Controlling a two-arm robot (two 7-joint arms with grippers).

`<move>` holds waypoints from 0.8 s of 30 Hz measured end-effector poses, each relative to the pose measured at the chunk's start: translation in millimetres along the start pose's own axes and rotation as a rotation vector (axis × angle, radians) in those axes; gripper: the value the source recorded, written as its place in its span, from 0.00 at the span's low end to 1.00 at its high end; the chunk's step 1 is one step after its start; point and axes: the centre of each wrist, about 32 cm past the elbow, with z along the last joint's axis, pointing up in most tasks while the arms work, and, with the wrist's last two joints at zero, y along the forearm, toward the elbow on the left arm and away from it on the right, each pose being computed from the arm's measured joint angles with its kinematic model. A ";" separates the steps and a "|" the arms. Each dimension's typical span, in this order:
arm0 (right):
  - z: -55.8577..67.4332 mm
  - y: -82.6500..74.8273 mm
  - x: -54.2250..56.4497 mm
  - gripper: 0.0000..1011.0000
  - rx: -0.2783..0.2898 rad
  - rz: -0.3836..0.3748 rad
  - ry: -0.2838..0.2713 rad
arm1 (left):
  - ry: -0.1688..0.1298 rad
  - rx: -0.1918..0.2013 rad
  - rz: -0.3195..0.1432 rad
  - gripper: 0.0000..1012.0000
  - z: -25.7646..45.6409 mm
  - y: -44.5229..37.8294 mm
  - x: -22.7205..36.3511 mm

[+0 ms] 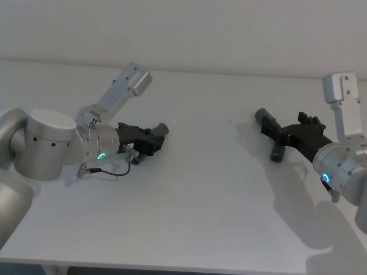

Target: Use both hands to pick up one end of the pipe from the table, align the ends, and insert them.

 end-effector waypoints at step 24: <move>5.0 27.9 9.7 0.99 -0.121 0.044 0.009 | 0.000 0.000 0.000 0.34 0.0 0.0 0.0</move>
